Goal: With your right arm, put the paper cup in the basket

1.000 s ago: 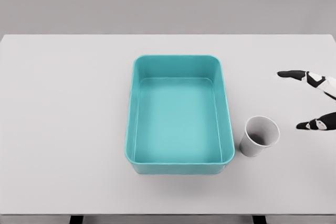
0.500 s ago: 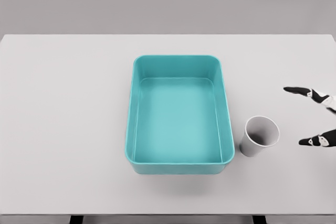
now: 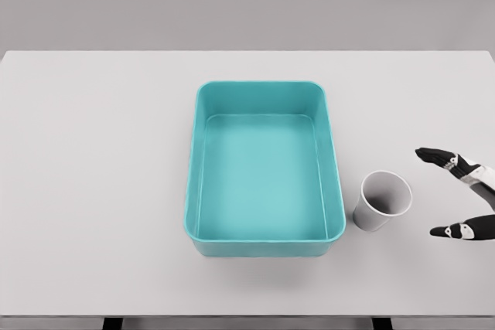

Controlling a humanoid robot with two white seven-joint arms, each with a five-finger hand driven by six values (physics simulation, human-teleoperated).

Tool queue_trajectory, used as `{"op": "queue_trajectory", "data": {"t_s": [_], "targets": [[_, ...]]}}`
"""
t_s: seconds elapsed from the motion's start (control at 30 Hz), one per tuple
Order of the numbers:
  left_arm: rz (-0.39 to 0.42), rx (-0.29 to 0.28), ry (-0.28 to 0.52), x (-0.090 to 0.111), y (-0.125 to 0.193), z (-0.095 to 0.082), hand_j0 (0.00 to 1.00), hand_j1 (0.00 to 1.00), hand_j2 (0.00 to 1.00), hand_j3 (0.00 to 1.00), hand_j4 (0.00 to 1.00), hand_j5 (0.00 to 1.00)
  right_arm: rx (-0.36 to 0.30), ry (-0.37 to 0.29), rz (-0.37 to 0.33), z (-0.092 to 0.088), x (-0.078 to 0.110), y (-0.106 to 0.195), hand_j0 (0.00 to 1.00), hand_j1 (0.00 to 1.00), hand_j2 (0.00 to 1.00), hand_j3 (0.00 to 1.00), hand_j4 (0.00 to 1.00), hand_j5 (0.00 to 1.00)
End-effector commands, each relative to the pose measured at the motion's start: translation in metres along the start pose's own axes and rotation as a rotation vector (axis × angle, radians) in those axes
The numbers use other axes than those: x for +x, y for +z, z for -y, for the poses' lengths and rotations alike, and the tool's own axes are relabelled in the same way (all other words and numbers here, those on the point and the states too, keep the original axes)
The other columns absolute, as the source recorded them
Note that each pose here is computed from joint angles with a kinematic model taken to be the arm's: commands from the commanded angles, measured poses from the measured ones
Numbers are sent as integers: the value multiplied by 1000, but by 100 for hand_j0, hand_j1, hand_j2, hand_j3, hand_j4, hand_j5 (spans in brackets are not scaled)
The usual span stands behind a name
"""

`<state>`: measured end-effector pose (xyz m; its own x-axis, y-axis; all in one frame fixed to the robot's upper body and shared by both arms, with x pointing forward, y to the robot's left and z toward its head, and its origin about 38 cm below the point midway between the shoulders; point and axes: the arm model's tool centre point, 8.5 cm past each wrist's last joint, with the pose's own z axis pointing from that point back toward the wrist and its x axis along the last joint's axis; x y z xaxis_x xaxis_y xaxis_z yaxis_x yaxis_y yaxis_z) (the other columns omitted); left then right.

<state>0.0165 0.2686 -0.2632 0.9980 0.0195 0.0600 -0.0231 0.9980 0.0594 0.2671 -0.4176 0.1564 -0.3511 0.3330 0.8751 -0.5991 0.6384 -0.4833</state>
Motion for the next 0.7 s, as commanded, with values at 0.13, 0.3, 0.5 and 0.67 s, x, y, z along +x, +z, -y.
{"op": "queue_trajectory", "data": {"t_s": [0.13, 0.3, 0.5, 0.67], "targets": [[0, 0, 0, 0, 0, 0, 100, 100, 100, 100, 100, 100, -64, -105, 28, -22, -11, 4, 100, 100, 100, 100, 100, 100], [0, 0, 0, 0, 0, 0, 100, 100, 100, 100, 100, 100, -93, -163, 18, -28, -16, 9, 100, 100, 100, 100, 100, 100], [0, 0, 0, 0, 0, 0, 100, 100, 100, 100, 100, 100, -153, -212, 8, -31, -21, 7, 100, 100, 100, 100, 100, 100], [0, 0, 0, 0, 0, 0, 100, 100, 100, 100, 100, 100, -162, -242, -17, -31, -23, 5, 100, 100, 100, 100, 100, 100]]}}
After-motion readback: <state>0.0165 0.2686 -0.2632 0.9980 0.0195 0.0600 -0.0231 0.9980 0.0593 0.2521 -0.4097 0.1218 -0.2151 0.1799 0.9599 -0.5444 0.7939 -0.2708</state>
